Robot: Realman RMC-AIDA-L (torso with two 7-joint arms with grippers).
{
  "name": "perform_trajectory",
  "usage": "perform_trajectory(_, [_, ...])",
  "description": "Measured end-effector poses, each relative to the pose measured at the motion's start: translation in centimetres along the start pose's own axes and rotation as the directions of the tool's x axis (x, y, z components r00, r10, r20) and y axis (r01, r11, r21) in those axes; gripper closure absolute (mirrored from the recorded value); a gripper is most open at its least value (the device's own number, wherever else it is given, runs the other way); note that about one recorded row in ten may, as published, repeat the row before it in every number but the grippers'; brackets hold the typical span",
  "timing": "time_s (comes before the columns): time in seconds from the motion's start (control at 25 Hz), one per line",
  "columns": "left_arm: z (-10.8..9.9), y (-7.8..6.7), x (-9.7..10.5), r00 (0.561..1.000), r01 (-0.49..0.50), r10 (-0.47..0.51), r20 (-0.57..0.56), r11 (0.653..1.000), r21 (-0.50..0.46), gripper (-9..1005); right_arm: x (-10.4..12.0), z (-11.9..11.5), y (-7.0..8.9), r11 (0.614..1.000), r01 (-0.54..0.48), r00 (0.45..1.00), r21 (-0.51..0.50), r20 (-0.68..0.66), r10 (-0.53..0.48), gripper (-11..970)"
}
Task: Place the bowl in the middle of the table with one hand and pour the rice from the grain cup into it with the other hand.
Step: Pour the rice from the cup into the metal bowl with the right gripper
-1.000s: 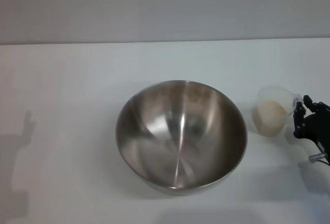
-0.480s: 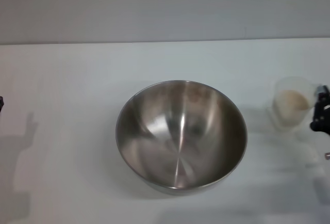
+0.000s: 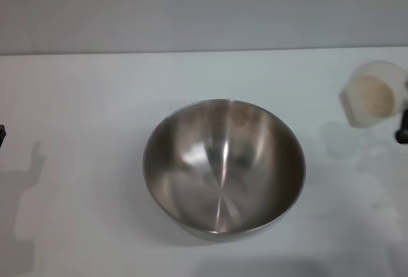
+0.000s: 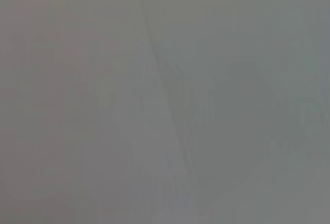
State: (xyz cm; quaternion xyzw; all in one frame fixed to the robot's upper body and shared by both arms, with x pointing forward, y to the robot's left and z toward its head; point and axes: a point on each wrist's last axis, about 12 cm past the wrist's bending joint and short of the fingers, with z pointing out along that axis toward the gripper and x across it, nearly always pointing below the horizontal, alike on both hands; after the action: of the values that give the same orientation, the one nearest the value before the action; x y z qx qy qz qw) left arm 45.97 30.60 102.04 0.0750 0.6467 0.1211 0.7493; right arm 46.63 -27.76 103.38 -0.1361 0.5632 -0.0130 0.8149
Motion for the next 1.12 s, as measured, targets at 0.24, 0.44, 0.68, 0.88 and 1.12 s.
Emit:
perform_trajectory(0.24, [-0.1,0.0,0.1,1.0,0.001,-0.001,-0.003,1.0,0.0,164,-0.6,3.3,2.6,0.983,0.171,0.984,-0.067,0.054,-0.167,952])
perform_trajectory(0.44, [-0.2,0.0,0.1,1.0,0.0,0.0,-0.007,1.0,0.003,164,-1.2,5.6,5.1,0.94,0.309,0.95,-0.147,0.106,-0.295,951])
perform_trajectory(0.68, [-0.3,-0.1,0.1,1.0,0.0,0.0,-0.007,1.0,0.01,164,-2.2,5.5,9.1,0.774,0.607,0.793,-0.18,0.201,-0.575,951])
perform_trajectory(0.88, [-0.2,-0.2,0.1,1.0,0.0,0.0,-0.006,1.0,0.013,164,-2.8,4.6,10.7,0.581,0.805,0.592,-0.121,0.245,-0.768,951])
perform_trajectory(1.12, [-0.2,-0.2,0.1,1.0,0.003,-0.003,-0.007,1.0,0.016,164,-3.7,3.2,11.5,0.461,0.885,0.453,-0.059,0.335,-0.826,951])
